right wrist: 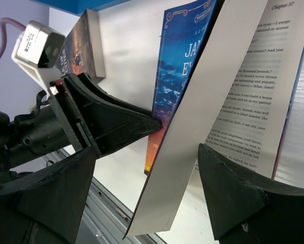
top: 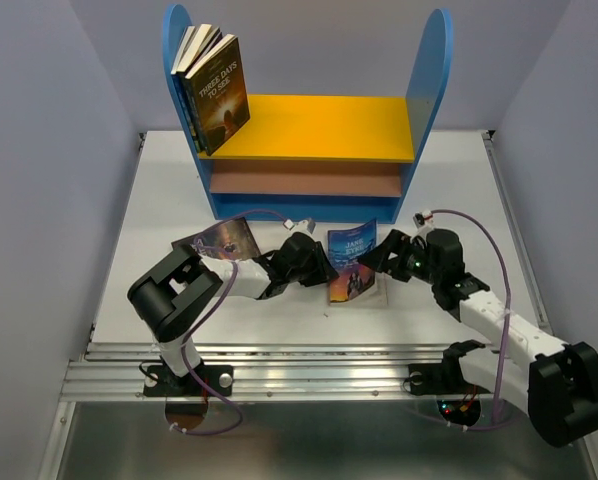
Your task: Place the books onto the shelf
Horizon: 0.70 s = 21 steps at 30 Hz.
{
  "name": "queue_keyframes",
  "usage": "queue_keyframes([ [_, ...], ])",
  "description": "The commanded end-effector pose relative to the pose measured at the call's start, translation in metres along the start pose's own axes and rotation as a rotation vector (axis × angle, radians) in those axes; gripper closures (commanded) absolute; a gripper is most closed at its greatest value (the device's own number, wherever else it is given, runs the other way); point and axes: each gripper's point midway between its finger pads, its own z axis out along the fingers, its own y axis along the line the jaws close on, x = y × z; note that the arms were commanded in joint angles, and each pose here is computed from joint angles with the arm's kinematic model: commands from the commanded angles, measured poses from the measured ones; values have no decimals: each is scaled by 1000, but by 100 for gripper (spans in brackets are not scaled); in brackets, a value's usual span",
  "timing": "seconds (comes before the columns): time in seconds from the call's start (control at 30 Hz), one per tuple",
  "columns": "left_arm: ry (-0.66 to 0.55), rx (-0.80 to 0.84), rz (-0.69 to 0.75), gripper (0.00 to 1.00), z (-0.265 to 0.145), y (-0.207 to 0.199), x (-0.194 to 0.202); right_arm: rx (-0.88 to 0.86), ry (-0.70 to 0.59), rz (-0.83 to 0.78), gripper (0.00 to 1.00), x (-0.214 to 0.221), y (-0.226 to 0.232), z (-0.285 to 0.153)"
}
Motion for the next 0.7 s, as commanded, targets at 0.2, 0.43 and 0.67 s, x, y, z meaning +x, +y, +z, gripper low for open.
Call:
queue_keyframes([
  [0.2, 69, -26, 37, 69, 2, 5, 22, 81, 104, 4, 19, 9, -10, 14],
  [0.43, 72, -25, 36, 69, 4, 5, 22, 50, 102, 4, 48, 10, -9, 20],
  [0.67, 77, -22, 39, 69, 5, 4, 23, -45, 150, 5, 52, 20, 4, 25],
])
